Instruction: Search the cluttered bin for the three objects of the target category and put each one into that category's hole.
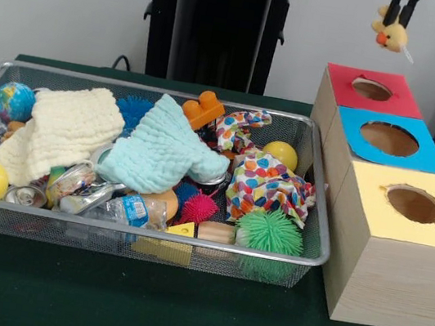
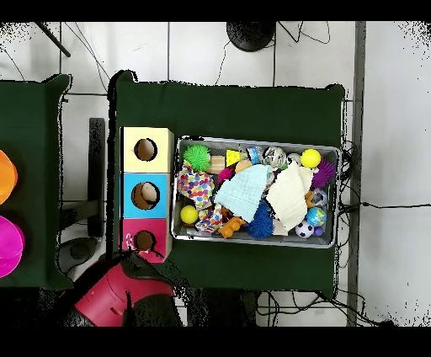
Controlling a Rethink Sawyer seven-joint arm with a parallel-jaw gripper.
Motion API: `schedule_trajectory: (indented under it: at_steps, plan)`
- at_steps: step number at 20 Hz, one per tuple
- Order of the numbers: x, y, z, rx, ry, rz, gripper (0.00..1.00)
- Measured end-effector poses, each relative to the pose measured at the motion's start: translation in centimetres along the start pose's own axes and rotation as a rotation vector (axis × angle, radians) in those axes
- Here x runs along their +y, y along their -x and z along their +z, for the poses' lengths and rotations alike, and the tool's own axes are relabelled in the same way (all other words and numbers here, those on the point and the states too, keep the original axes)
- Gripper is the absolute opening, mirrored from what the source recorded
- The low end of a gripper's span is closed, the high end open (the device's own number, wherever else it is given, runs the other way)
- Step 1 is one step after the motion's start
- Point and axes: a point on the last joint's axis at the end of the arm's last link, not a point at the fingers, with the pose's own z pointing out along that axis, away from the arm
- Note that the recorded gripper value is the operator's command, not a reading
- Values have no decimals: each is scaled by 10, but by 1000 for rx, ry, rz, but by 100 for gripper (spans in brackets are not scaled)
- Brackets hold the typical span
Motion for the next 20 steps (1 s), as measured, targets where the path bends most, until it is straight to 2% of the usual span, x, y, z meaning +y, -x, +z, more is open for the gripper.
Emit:
schedule_trajectory:
  at_steps: [4,9,20]
  plan:
    - [-2,-10,17,28,-8,-46,0]
    - [-3,-16,29,53,-9,-67,0]
    - [-12,-16,35,71,-6,-49,0]
